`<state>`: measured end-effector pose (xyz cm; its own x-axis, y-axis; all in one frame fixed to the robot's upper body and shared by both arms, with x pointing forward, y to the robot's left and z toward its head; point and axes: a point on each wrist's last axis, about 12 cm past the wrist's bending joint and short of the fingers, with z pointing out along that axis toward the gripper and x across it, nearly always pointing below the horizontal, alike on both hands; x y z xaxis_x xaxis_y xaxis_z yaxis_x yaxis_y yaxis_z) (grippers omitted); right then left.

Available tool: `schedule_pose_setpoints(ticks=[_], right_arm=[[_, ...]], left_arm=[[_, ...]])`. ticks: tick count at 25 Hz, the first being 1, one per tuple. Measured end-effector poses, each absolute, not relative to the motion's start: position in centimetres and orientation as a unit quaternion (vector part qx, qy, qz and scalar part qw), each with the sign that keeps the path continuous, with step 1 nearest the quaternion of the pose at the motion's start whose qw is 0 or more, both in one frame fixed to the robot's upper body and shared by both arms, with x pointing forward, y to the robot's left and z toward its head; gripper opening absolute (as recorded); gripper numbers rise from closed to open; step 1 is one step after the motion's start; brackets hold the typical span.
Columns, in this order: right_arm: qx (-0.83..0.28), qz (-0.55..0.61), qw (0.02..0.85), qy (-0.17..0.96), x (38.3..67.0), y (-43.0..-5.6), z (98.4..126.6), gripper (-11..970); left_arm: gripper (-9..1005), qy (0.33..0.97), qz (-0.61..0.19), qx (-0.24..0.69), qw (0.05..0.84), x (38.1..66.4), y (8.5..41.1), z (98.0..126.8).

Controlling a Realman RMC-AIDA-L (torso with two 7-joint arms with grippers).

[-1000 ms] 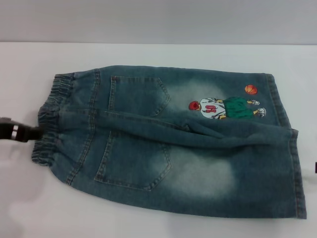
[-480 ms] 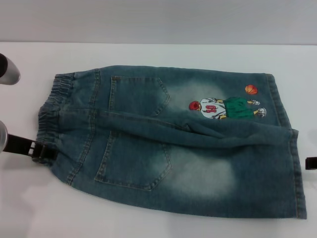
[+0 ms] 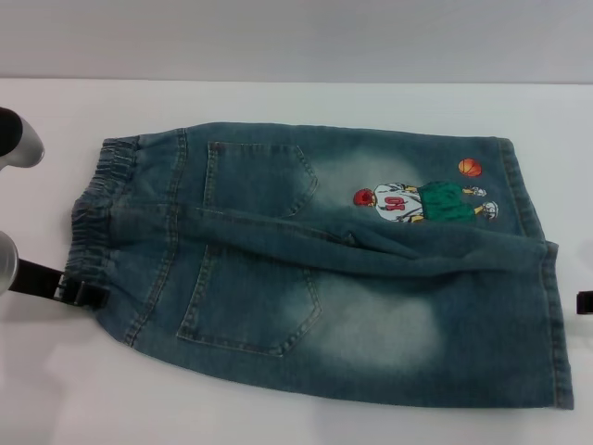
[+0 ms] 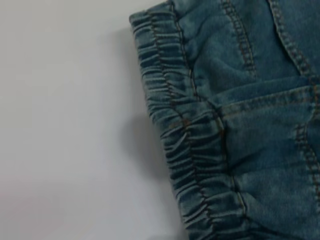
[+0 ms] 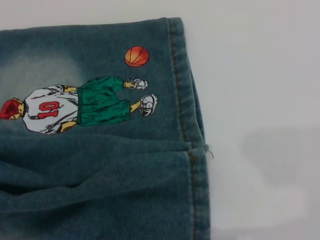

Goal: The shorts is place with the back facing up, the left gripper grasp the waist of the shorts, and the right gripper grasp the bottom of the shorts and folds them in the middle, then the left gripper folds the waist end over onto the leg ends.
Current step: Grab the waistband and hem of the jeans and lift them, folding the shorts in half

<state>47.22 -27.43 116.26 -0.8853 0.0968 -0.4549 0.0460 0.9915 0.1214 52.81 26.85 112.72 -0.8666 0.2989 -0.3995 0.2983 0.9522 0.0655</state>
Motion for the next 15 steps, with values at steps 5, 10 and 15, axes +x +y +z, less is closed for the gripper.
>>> schedule_pose_setpoints(ticks=[5,10,15], right_arm=[[0.035,0.052,0.238,0.969,47.28,-27.46,116.36,695],[0.033,0.051,0.239,0.969,47.33,-27.5,116.41,694],[0.032,0.048,0.24,0.969,47.37,-27.62,116.48,694]], left_arm=[[750,0.967,0.001,0.154,0.205,52.88,26.85,112.55],[749,0.967,0.0,0.155,0.202,53.07,26.73,112.31],[748,0.967,-0.003,0.161,0.197,53.26,26.37,112.12]])
